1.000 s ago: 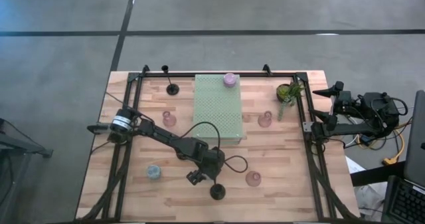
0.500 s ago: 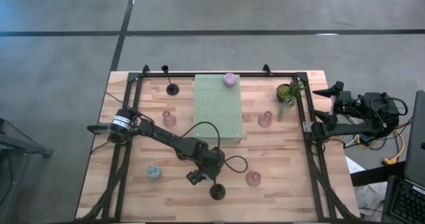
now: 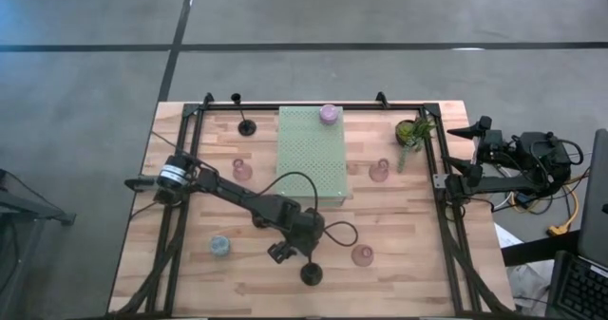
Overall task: Pick & Place candle stick holders
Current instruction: Put the right candle on the shelf
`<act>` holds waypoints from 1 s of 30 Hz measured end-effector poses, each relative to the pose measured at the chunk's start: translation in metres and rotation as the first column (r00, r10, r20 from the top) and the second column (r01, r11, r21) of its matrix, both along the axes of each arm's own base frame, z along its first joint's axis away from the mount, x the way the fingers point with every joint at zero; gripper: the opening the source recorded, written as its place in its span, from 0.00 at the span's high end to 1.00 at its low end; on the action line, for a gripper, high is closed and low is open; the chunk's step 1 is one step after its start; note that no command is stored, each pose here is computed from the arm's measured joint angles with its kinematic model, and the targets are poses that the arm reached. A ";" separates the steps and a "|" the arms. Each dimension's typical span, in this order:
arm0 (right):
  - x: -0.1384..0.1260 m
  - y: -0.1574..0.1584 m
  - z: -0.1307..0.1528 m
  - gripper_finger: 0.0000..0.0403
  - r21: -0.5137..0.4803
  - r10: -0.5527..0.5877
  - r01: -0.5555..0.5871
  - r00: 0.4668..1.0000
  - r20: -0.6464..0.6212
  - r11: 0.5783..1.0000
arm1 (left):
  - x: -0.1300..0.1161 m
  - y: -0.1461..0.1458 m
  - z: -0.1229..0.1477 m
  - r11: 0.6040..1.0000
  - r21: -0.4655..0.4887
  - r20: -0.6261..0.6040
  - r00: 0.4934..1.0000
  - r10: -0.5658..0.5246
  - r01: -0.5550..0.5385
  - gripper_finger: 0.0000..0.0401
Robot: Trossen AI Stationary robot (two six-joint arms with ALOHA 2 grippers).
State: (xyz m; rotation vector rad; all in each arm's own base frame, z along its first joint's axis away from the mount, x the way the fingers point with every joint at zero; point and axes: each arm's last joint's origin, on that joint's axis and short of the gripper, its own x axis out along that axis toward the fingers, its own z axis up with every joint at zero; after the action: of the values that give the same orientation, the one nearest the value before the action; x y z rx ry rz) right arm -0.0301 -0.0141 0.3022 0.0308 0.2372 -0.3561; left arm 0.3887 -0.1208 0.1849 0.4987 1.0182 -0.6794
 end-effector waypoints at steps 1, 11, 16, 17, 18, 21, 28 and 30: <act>0.000 0.000 0.000 0.05 0.000 0.000 0.000 1.000 0.000 1.000 | 0.000 0.000 0.002 1.000 0.004 -0.001 1.000 0.002 -0.002 0.25; 0.000 0.000 0.000 0.05 0.000 0.000 0.000 1.000 0.000 1.000 | 0.008 0.010 0.021 1.000 0.011 -0.001 1.000 0.026 -0.026 0.25; 0.000 0.000 0.000 0.05 0.000 0.000 0.000 1.000 0.000 1.000 | 0.012 0.017 0.034 0.999 0.014 -0.008 0.999 0.046 -0.045 0.25; 0.000 0.000 0.000 0.05 0.000 0.000 0.000 1.000 0.000 1.000 | 0.013 0.018 0.038 0.999 0.012 -0.002 0.999 0.049 -0.049 0.25; 0.000 0.000 0.000 0.05 0.000 0.000 0.000 1.000 0.000 1.000 | 0.014 0.020 0.041 0.999 0.010 0.002 0.999 0.053 -0.053 0.25; 0.000 0.000 0.000 0.05 0.000 0.000 0.000 1.000 0.000 1.000 | 0.017 0.025 0.050 0.998 0.009 0.008 0.998 0.067 -0.067 0.25; 0.000 0.000 0.000 0.05 0.000 0.000 0.000 1.000 0.000 1.000 | 0.020 0.036 0.070 0.996 0.009 0.007 0.996 0.094 -0.094 0.25; 0.000 0.000 0.000 0.05 0.000 0.000 0.000 1.000 0.000 1.000 | 0.021 0.038 0.077 0.995 0.009 0.006 0.995 0.101 -0.101 0.25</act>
State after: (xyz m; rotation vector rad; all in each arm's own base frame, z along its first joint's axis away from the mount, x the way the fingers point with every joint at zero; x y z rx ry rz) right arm -0.0301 -0.0141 0.3022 0.0308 0.2372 -0.3566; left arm 0.4096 -0.0823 0.2615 0.4538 1.0347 -0.5834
